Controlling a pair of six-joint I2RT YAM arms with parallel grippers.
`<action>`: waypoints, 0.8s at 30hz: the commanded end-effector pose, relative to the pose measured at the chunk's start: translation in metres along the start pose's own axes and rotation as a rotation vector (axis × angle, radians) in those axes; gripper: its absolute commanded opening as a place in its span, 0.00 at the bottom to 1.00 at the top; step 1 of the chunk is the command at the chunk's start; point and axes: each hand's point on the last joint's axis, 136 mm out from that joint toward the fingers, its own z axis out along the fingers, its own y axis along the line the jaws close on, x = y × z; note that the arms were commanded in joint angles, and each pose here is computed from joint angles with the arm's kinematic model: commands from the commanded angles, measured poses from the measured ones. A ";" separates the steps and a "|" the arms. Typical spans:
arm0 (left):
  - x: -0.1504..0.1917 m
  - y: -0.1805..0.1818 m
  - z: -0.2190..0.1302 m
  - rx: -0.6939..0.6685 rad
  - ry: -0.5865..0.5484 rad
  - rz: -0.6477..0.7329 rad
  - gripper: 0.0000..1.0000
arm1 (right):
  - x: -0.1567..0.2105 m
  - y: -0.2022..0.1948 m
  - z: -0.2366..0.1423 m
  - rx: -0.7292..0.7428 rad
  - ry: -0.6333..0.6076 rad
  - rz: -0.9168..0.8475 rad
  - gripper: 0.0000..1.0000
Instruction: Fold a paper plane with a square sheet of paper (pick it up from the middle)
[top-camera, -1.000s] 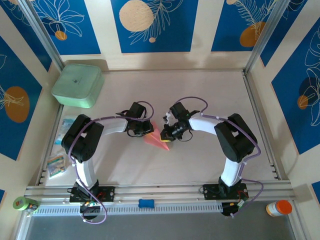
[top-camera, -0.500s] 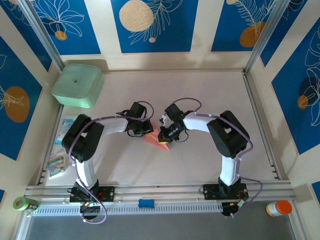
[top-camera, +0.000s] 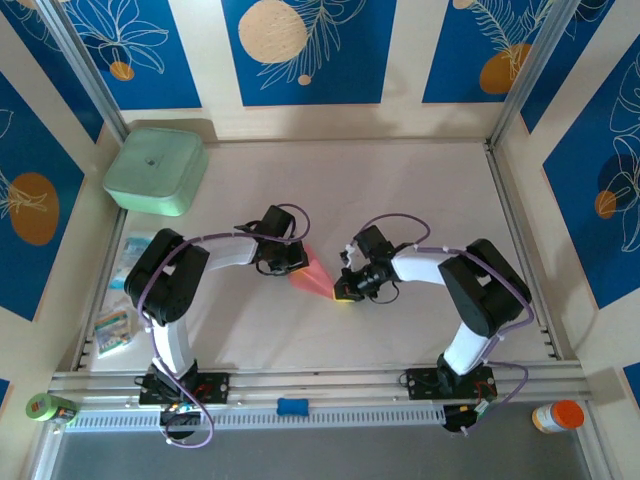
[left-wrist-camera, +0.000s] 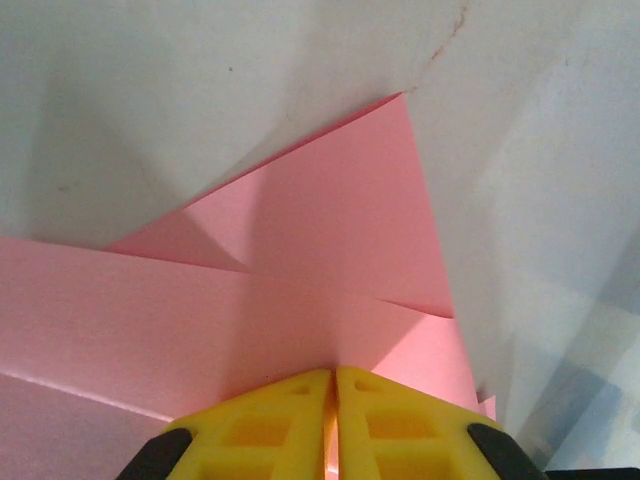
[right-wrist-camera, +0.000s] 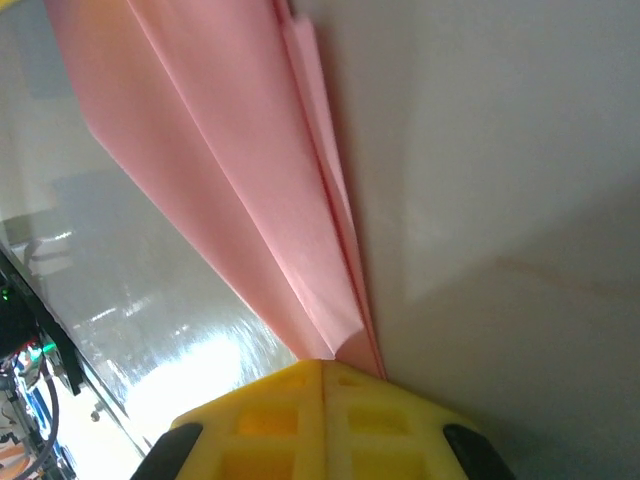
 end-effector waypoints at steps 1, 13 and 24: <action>0.004 0.024 0.007 -0.094 0.024 -0.008 0.13 | 0.026 -0.022 -0.007 0.061 0.047 0.095 0.00; -0.030 -0.040 -0.057 0.122 -0.156 -0.051 0.38 | -0.059 0.037 -0.059 -0.082 -0.224 -0.019 0.25; -0.017 0.004 -0.072 0.129 -0.231 -0.249 0.56 | -0.091 0.053 -0.022 -0.118 -0.087 -0.078 0.37</action>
